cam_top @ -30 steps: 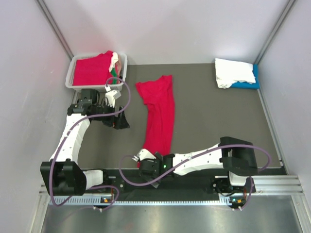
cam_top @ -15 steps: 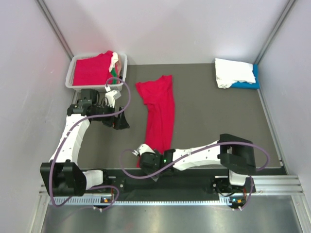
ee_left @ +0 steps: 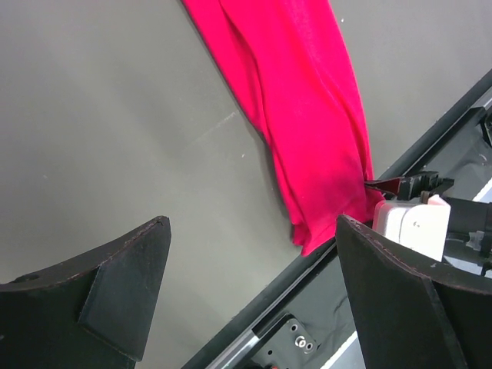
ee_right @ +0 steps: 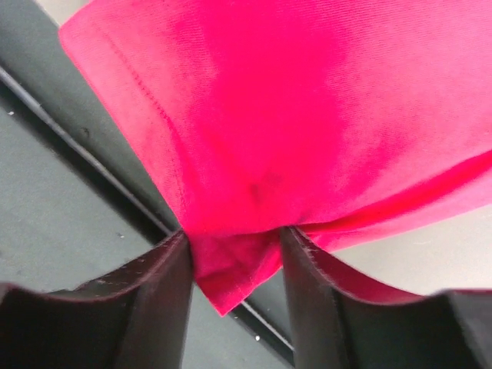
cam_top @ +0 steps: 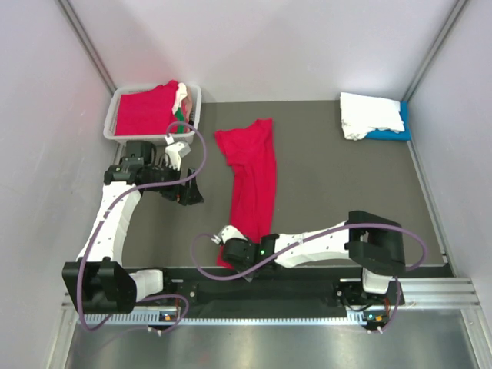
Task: Fold and stack the t-shirts
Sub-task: Fold the tshirt
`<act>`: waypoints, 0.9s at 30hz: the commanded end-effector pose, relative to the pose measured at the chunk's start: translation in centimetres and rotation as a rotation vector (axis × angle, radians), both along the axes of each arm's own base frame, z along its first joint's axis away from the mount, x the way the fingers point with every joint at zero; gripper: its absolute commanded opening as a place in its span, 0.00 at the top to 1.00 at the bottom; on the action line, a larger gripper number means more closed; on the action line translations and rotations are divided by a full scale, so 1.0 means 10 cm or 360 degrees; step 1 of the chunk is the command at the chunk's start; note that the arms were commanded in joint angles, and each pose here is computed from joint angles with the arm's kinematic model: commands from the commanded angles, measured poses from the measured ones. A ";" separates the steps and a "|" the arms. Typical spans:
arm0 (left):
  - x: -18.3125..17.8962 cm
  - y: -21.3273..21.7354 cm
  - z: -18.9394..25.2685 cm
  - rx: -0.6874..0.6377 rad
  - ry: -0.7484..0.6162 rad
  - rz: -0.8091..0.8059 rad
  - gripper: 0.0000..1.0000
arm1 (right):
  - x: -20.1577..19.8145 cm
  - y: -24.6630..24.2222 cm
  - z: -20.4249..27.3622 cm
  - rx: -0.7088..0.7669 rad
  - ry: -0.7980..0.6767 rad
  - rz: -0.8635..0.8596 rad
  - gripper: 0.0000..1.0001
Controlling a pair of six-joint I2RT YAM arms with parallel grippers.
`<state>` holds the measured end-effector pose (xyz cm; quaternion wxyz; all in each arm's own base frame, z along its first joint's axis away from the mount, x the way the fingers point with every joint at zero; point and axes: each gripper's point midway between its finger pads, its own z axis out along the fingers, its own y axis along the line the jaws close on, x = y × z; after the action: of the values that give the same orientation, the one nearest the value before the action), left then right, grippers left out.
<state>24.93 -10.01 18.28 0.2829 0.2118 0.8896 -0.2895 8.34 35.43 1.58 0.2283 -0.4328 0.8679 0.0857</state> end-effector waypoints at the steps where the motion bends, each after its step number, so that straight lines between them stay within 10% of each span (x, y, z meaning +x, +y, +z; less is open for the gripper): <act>1: 0.03 0.00 0.13 0.0021 -0.0096 -0.0035 0.07 | 0.03 -0.10 -0.09 -0.0025 0.0019 -0.0035 0.63; 7: 0.05 0.01 0.13 0.0028 -0.0105 -0.0033 0.07 | 0.09 -0.14 0.03 -0.0011 -0.0035 -0.0065 0.96; 27: 0.13 0.00 0.21 0.0013 -0.0126 -0.0028 0.07 | -0.22 -0.62 0.39 0.0063 0.0092 -0.0137 1.00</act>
<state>25.48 -9.69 18.94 0.2945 0.2206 0.8878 -0.2762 7.14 29.22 4.63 0.2225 -0.3866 0.8903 0.0920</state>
